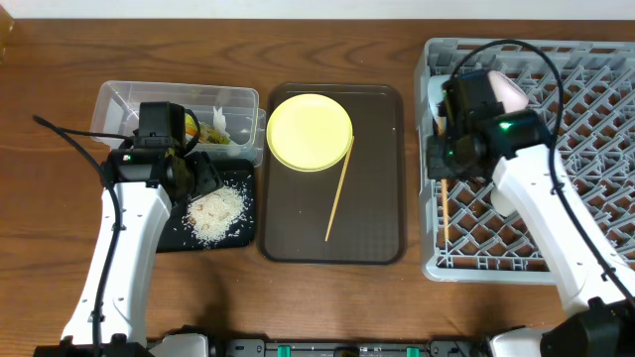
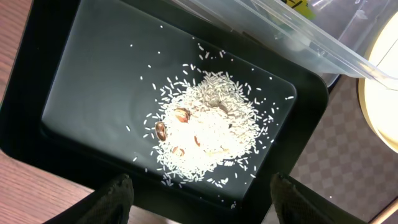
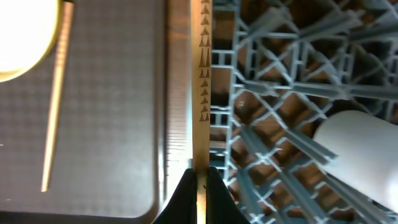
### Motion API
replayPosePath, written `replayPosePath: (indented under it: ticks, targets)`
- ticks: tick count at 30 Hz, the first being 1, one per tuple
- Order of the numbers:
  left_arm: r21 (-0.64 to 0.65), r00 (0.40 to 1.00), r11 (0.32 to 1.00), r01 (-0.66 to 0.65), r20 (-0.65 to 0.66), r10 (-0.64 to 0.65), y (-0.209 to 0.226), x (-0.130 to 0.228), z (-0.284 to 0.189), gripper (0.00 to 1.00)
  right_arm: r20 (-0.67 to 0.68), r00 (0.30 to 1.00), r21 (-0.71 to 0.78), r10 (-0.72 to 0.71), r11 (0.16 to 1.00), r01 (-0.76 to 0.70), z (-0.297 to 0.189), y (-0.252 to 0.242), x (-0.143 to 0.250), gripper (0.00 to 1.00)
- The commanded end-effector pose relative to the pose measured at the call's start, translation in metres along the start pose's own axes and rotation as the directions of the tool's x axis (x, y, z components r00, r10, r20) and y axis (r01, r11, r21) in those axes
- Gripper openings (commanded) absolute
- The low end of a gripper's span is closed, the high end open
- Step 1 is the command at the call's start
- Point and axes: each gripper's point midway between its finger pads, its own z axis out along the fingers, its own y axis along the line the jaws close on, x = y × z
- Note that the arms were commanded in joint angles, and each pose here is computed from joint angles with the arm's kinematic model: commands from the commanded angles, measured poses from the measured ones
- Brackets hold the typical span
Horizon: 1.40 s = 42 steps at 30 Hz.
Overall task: Sort waste into correct bins and load items into the dishwasher rack
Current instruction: 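Carry the chopstick right and insert it into the rack edge, then grasp the second wooden chopstick with the right gripper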
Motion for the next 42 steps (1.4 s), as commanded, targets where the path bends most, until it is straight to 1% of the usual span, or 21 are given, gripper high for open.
replayPosePath:
  ticks: [1,7,13,14,16,18,20,21,24,28,29,30,31,33,34,35,37,42]
  targets:
    - [0.001,1.0,1.0,0.011,0.016,-0.011,0.001,-0.003,-0.004,0.73,-0.028,1.0,0.017,-0.012,1.0,0.012,0.011,-0.013,0.008,0.01]
    - [0.003,1.0,1.0,0.011,0.018,-0.011,0.001,-0.003,-0.004,0.73,-0.025,1.0,0.004,-0.007,1.0,0.007,0.043,-0.014,0.019,0.01]
    - [0.003,1.0,1.0,0.011,0.018,-0.011,0.001,-0.003,-0.004,0.73,-0.001,1.0,-0.002,-0.006,1.0,0.006,0.061,-0.014,0.022,0.01]
    - [0.003,1.0,1.0,0.011,0.018,-0.011,0.001,-0.003,-0.004,0.74,0.002,1.0,-0.002,-0.006,1.0,0.006,0.063,-0.014,0.023,0.02]
    - [0.003,1.0,1.0,0.011,0.018,-0.011,0.001,-0.003,-0.004,0.74,0.006,1.0,-0.002,-0.006,1.0,0.006,0.064,-0.014,0.022,0.11]
    - [0.003,1.0,1.0,0.011,0.018,-0.011,0.001,-0.003,-0.004,0.74,0.014,1.0,-0.005,-0.005,1.0,0.005,0.063,-0.014,0.02,0.22]
    - [0.003,1.0,1.0,0.011,0.018,-0.011,0.001,-0.003,-0.004,0.74,0.023,1.0,-0.007,-0.005,1.0,0.005,0.063,-0.013,0.018,0.27]
    - [0.003,1.0,1.0,0.011,0.018,-0.011,0.001,-0.003,-0.004,0.74,0.025,1.0,-0.007,-0.005,1.0,0.005,0.062,-0.013,0.017,0.29]
    - [0.003,1.0,1.0,0.011,0.018,-0.011,0.001,-0.003,-0.004,0.73,0.049,0.999,-0.012,-0.007,1.0,0.008,0.056,-0.012,0.01,0.29]
    - [0.003,1.0,1.0,0.011,0.018,-0.011,0.001,-0.003,-0.004,0.74,0.148,0.989,-0.036,-0.004,0.999,0.009,0.028,-0.007,-0.013,0.31]
    - [0.003,1.0,1.0,0.011,0.018,-0.011,0.001,-0.003,-0.004,0.74,0.178,0.984,-0.045,-0.002,0.999,0.01,0.02,-0.005,-0.02,0.34]
    - [0.003,1.0,1.0,0.011,0.018,-0.011,0.001,-0.003,-0.004,0.74,0.208,0.978,-0.068,0.0,0.998,0.015,0.012,0.0,-0.026,0.47]
    - [0.003,1.0,1.0,0.011,0.018,-0.011,0.001,-0.003,-0.004,0.74,0.242,0.97,-0.106,0.001,0.994,0.025,0.003,0.007,-0.034,0.63]
    - [0.003,1.0,1.0,0.011,0.019,-0.011,0.001,-0.003,-0.004,0.74,0.286,0.958,-0.218,0.0,0.974,0.064,-0.01,0.029,-0.042,0.88]
    - [0.003,1.0,1.0,0.011,0.019,-0.011,0.001,-0.003,-0.004,0.73,0.295,0.955,-0.281,-0.003,0.956,0.09,-0.015,0.041,-0.043,0.96]
    - [0.003,1.0,1.0,0.011,0.019,-0.011,0.001,-0.003,-0.004,0.74,0.305,0.952,-0.339,-0.007,0.933,0.116,-0.02,0.054,-0.044,0.99]
    - [0.003,1.0,1.0,0.011,0.019,-0.011,0.001,-0.003,-0.004,0.74,0.312,0.95,-0.42,-0.023,0.893,0.16,-0.023,0.074,-0.045,0.99]
    - [0.003,1.0,1.0,0.011,0.019,-0.011,0.001,-0.003,-0.004,0.74,0.293,0.952,-0.438,-0.091,0.872,0.219,-0.006,0.106,-0.038,0.99]
